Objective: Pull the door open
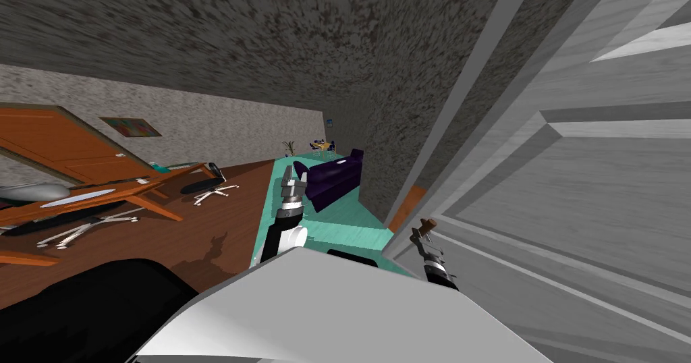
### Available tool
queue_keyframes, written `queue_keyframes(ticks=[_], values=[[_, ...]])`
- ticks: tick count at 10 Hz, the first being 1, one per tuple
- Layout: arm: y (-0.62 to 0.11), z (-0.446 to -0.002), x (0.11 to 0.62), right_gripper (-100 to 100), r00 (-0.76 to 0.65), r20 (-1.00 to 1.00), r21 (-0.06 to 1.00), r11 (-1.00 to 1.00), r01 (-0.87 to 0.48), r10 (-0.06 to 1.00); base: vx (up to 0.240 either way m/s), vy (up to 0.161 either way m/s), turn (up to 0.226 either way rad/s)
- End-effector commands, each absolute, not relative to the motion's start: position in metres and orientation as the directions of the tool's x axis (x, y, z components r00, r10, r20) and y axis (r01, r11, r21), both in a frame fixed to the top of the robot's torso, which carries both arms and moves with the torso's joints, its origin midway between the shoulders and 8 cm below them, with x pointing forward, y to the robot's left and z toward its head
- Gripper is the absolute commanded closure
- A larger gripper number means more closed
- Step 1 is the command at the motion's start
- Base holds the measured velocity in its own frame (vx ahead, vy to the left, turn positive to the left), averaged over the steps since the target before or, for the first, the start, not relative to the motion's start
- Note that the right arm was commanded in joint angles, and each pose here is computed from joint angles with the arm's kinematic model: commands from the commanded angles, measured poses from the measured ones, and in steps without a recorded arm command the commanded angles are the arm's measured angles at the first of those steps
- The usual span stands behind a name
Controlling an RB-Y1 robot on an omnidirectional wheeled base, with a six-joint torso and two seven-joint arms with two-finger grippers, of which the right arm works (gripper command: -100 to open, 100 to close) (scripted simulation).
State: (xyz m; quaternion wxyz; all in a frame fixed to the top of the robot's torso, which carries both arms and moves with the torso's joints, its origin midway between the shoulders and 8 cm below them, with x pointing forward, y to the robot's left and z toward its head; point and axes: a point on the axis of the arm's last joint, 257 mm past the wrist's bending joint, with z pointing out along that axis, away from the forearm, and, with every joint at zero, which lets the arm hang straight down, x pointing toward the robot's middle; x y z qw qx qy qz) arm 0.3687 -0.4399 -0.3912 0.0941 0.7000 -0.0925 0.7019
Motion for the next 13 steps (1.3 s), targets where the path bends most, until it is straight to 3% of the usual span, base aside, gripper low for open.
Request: queue_keyframes(ticks=[1, 13], values=[[-0.432, -0.392, 0.366, 100, 0.000, 1.000, 0.002, -0.973, -0.232, 0.002, -0.224, -0.033, 0.062], [-0.400, -0.391, 0.331, 100, 0.000, 1.000, 0.001, -0.999, -0.041, 0.001, -0.214, -0.038, 0.079]])
